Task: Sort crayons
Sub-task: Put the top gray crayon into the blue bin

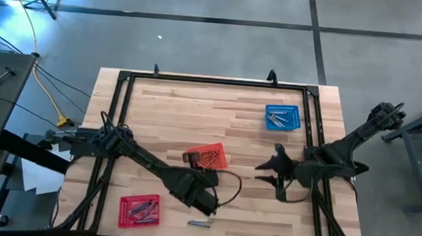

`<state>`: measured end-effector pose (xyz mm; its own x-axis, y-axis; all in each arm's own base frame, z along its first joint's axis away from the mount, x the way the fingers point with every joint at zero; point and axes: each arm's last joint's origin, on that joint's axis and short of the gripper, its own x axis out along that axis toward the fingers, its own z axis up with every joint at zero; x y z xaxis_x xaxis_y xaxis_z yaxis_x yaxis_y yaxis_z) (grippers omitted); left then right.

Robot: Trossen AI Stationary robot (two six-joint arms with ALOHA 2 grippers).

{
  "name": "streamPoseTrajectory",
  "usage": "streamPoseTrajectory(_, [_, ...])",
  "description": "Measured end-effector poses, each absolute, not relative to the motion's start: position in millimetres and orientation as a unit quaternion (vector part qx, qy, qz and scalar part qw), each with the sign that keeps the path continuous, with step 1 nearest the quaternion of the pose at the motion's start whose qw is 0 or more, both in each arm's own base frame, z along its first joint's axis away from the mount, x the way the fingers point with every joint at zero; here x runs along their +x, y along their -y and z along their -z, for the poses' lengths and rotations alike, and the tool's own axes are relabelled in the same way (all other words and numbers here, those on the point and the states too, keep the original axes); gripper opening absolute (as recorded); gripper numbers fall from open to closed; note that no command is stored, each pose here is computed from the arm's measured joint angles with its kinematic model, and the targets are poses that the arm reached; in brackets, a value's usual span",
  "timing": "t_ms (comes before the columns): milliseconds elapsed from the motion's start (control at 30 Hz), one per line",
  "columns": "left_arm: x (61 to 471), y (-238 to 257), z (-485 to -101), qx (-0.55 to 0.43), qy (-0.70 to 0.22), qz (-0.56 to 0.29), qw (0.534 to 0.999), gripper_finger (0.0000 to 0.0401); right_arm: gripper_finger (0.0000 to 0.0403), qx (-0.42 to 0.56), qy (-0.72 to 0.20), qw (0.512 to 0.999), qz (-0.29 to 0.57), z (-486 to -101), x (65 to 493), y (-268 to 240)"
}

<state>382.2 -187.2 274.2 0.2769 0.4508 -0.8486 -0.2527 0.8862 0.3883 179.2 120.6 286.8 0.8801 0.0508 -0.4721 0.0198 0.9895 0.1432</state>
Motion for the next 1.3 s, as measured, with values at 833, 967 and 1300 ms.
streamPoseTrajectory(833, [362.0,142.2,-362.7,-0.001,-0.411,-0.291,0.864,0.0,0.0133,0.127,-0.198,0.966,0.11,-301.9,196.7,-56.4])
streamPoseTrajectory(967, [363.2,153.6,-355.6,0.066,-0.409,-0.287,0.864,0.0,0.0133,0.052,-0.204,0.974,0.081,-296.6,207.2,-66.2])
streamPoseTrajectory(1300, [344.4,192.3,-358.0,0.062,-0.316,-0.326,0.889,0.0,0.0133,0.042,-0.114,0.993,-0.016,-307.6,204.0,-121.5])
